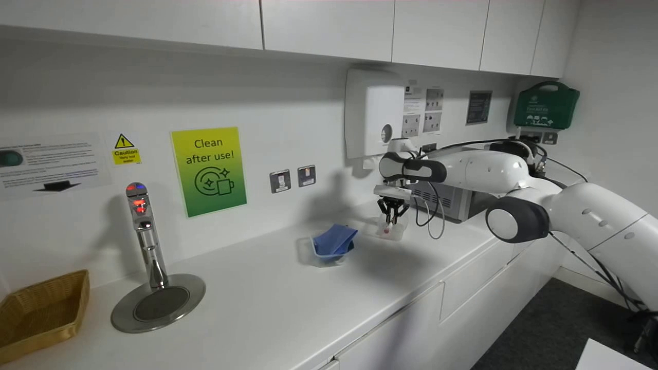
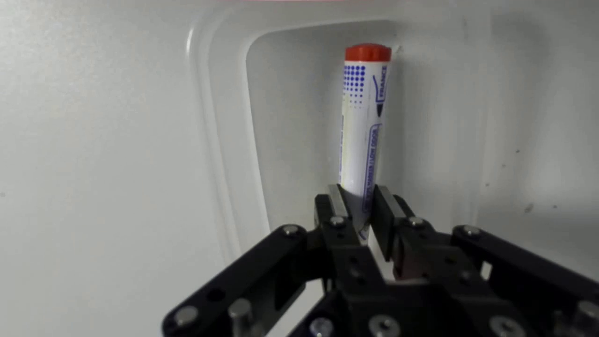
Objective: Remove the marker from the clear bowl.
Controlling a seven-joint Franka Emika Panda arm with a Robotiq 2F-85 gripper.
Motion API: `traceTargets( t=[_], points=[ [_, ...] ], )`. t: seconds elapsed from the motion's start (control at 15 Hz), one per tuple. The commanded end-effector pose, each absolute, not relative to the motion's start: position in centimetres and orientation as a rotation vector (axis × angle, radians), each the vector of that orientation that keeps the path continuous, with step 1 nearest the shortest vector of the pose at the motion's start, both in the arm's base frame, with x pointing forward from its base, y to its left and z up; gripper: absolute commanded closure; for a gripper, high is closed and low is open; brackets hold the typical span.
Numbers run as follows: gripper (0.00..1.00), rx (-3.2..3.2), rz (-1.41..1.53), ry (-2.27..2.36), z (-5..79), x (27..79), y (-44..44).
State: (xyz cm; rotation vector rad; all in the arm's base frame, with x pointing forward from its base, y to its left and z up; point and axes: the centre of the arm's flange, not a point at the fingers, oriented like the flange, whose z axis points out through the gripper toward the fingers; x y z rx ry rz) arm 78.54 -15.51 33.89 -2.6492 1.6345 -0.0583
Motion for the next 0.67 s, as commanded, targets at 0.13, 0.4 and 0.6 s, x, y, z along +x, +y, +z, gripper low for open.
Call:
traceTargets(
  t=[0.13, 0.4, 0.6],
  points=[
    [0.95, -2.635, -0.137, 1.549, 39.3, 79.2, -12.7],
    [0.95, -2.667, -0.186, 1.458, 41.4, 79.3, -9.5],
    [0.95, -2.704, -0.187, 1.398, 41.7, 79.7, -7.0]
  ],
)
